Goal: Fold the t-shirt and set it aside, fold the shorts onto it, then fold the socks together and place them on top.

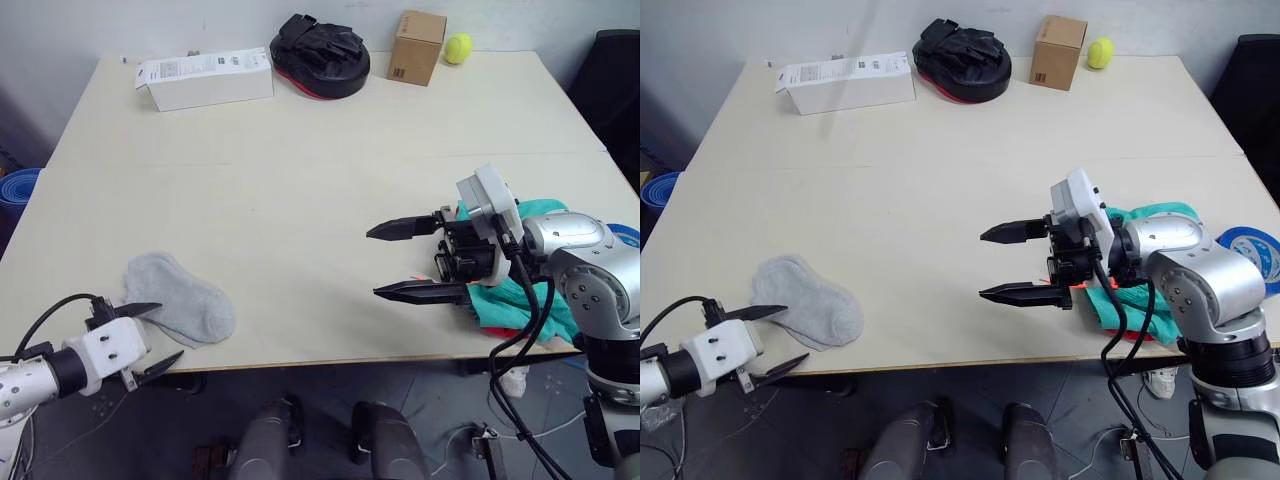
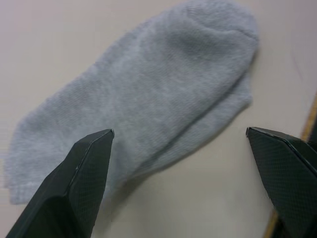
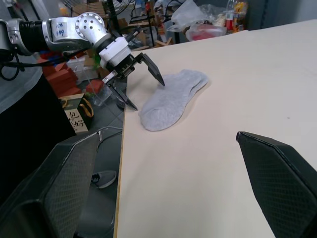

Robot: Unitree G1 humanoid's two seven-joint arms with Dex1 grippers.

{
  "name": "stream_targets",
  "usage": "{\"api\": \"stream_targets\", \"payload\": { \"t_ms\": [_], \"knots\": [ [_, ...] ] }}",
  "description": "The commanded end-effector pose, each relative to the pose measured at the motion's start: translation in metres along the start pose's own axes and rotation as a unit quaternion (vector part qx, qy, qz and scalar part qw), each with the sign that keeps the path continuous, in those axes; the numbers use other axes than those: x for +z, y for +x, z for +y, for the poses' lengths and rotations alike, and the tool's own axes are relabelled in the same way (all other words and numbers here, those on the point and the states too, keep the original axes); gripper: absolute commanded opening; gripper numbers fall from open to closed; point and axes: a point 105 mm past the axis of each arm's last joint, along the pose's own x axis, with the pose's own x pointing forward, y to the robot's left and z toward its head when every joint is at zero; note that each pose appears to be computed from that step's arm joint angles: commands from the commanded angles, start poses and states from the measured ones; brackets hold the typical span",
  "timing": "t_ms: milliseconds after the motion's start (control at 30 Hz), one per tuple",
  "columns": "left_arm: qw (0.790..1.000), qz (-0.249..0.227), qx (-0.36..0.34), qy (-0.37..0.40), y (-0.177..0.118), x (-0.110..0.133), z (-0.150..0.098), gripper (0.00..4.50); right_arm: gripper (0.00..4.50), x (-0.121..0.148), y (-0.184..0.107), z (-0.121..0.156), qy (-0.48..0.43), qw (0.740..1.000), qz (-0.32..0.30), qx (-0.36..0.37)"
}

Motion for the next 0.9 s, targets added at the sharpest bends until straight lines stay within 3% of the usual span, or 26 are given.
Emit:
{"api": "stream_targets", "payload": {
  "t_ms": [33,67,167,600,767,900],
  "knots": [
    [1.0,0.004,-0.014,-0.003,0.006,-0.002,-0.001,4.5,4.47,0.011,-0.004,0.007,-0.023,1.0,-0.007,-0.003],
    [1.0,0.008,-0.018,-0.003,0.008,-0.004,-0.001,4.5,4.47,0.011,-0.004,0.007,-0.023,1.0,-0.007,-0.004],
    [0.999,0.022,-0.032,-0.012,0.01,-0.011,-0.002,3.89,4.5,0.012,-0.004,0.007,-0.025,1.0,-0.006,-0.007],
    [0.995,0.034,-0.08,-0.058,0.022,-0.018,-0.011,0.01,4.5,0.013,-0.006,0.005,-0.026,1.0,-0.004,-0.017],
    [0.988,-0.006,-0.093,-0.122,0.03,0.001,-0.009,0.01,4.5,0.012,-0.006,0.005,-0.027,0.999,-0.002,-0.019],
    [0.97,-0.066,-0.138,-0.188,0.042,0.045,-0.006,0.01,4.5,0.011,-0.005,0.006,-0.028,0.999,0.0,-0.022]
  ]
}}
